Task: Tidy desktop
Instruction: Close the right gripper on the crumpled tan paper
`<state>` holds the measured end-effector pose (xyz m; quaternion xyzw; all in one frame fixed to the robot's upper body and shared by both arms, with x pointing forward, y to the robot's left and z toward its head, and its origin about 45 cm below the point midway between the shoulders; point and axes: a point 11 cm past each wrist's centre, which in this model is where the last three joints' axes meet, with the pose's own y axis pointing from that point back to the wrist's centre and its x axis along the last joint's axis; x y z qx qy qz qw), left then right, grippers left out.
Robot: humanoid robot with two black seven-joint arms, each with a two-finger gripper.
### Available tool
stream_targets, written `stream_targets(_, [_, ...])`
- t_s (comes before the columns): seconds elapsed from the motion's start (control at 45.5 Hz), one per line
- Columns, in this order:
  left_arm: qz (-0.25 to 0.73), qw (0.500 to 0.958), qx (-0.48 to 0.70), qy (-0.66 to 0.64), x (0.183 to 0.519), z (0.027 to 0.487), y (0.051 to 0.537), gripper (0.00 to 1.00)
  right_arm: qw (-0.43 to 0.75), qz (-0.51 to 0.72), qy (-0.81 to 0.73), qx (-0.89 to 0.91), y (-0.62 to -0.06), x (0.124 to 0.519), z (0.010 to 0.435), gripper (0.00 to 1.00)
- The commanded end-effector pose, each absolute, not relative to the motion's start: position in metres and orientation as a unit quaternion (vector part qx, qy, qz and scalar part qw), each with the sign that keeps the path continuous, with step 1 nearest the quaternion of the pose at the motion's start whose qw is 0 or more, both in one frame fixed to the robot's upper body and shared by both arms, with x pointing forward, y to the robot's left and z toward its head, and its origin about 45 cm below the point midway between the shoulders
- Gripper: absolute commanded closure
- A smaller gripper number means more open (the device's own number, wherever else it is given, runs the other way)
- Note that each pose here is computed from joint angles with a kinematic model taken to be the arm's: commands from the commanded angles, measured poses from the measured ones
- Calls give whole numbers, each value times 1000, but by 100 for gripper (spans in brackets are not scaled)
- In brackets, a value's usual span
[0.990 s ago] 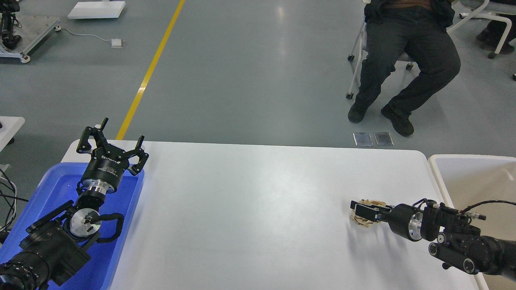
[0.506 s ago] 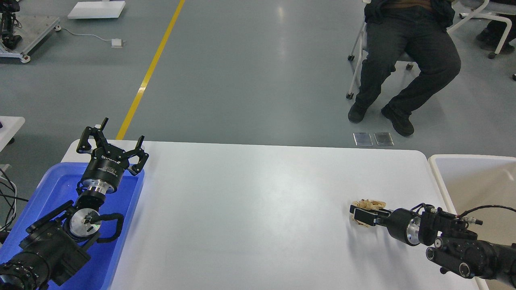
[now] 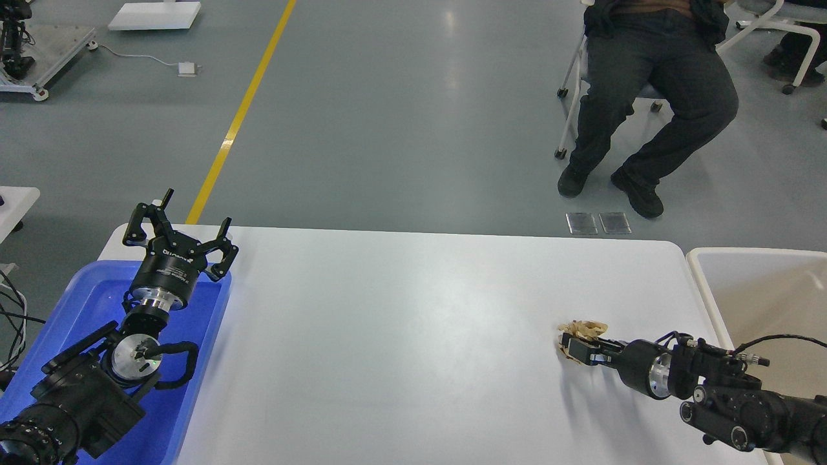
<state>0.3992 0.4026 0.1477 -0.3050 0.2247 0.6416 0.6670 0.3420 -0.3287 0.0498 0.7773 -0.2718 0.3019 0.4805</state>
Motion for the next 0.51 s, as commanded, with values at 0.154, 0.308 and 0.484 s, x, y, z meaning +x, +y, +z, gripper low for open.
stream_targets(0.154, [641,667,-304,225,399,147,402,0,470,306,-285,777,-327,350,56,100])
stream_targets(0.308, [642,667,-305,225,399,148,403,0,453,307,-293,784,-330,354,65,100])
stream_targets(0.484, [642,667,-305,225,399,148,403,0,435,322,-300,786,-344,361,90,100])
